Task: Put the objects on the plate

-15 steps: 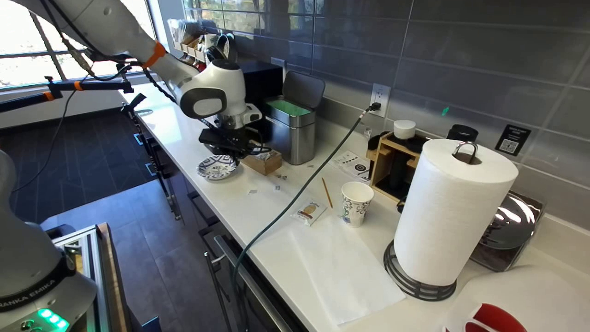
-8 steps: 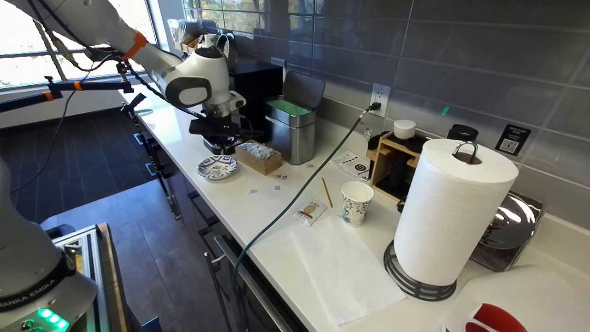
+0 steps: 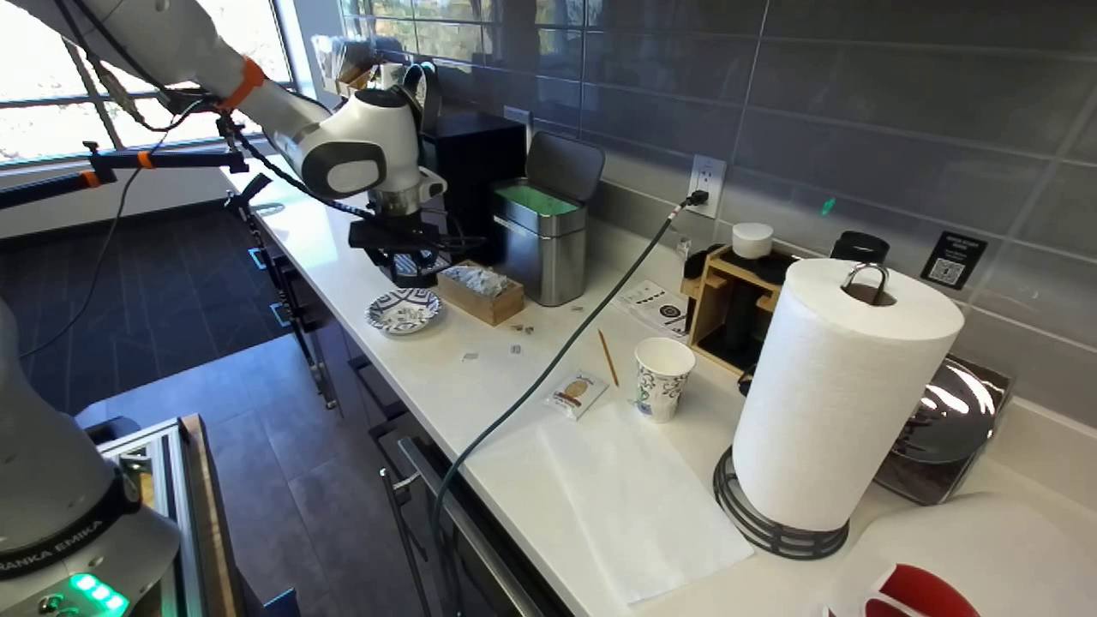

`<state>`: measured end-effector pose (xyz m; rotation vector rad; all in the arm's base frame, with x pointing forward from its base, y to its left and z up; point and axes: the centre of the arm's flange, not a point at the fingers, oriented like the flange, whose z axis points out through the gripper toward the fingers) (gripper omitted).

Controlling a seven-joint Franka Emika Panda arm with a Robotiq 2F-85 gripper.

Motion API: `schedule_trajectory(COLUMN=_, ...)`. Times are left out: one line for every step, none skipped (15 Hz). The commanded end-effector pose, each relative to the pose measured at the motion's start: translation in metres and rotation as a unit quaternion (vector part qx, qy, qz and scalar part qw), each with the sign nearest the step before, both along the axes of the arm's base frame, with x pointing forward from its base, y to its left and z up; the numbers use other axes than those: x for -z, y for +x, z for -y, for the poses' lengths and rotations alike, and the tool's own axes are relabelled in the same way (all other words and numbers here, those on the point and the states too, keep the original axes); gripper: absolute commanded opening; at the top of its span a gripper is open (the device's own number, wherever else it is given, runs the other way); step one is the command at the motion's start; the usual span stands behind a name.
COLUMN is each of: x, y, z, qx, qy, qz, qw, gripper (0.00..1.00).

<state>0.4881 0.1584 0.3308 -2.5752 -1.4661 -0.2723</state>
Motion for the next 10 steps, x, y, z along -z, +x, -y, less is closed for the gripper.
schedule_trajectory(x=-0.001, y=0.001, z=0.01, qx=0.024, qy=0.004, qz=0.002, qw=0.9997, gripper=0.82)
schedule_trajectory(x=0.0, y=0.003, z=0.016, qx=0.034, qy=0.0, qz=-0.002, qw=0.9994, gripper=0.88)
schedule_trajectory(x=0.0, y=0.005, z=0.024, qx=0.052, qy=0.0, qz=-0.004, qw=0.9987, gripper=0.95)
schedule_trajectory(x=0.001, y=0.008, z=0.032, qx=0.076, qy=0.003, qz=-0.006, qw=0.9971, gripper=1.0)
schedule_trajectory(x=0.002, y=0.01, z=0.043, qx=0.099, qy=0.004, qz=-0.011, qw=0.9951, gripper=1.0)
schedule_trajectory(x=0.003, y=0.012, z=0.053, qx=0.123, qy=0.004, qz=-0.015, qw=0.9922, gripper=1.0)
schedule_trajectory(x=0.004, y=0.014, z=0.065, qx=0.157, qy=0.001, qz=-0.024, qw=0.9873, gripper=1.0)
schedule_trajectory(x=0.005, y=0.013, z=0.077, qx=0.183, qy=-0.004, qz=-0.03, qw=0.9826, gripper=1.0)
schedule_trajectory(x=0.006, y=0.013, z=0.089, qx=0.211, qy=-0.003, qz=-0.033, qw=0.9769, gripper=1.0)
schedule_trajectory(x=0.002, y=0.017, z=0.076, qx=0.168, qy=0.004, qz=-0.023, qw=0.9856, gripper=1.0)
